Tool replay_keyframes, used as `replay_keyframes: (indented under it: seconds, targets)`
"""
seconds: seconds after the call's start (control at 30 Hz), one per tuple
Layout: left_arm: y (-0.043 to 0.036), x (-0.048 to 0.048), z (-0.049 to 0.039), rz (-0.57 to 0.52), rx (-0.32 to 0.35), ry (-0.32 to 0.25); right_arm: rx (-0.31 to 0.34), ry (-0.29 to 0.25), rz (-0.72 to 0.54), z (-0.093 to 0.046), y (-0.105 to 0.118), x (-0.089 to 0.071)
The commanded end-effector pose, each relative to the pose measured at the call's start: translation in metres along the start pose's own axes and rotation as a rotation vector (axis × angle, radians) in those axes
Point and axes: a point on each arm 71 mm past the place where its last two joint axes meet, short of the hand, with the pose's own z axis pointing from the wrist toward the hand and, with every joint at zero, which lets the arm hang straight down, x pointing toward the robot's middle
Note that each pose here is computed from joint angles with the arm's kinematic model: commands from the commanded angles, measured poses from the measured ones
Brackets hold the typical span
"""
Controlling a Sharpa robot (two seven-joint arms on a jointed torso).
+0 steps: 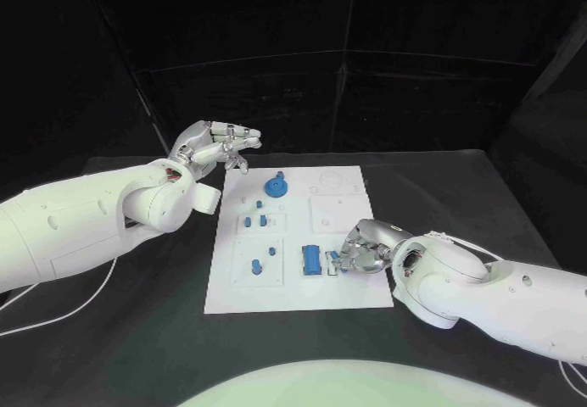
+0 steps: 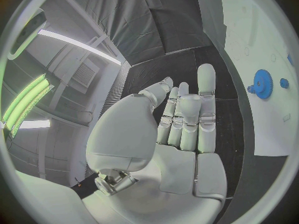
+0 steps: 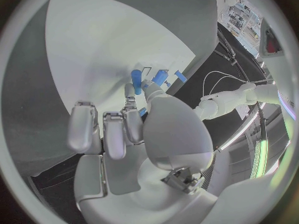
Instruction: Assemble the parts on the task board
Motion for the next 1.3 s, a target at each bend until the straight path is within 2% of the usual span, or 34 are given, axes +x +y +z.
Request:
replay_keyframes:
  seconds: [0.03,1.3]
  targets:
    - [-0.0012,0.0024,0.0010,-0.010,0.002,0.015,0.005,0.016,0.019,0.0006,0.0019,0.0013]
    - [-0.0005,0.0031,0.0006,-0.016,-0.009,0.029,0.009,0.001,0.063,0.0070,0.0058,0.0026]
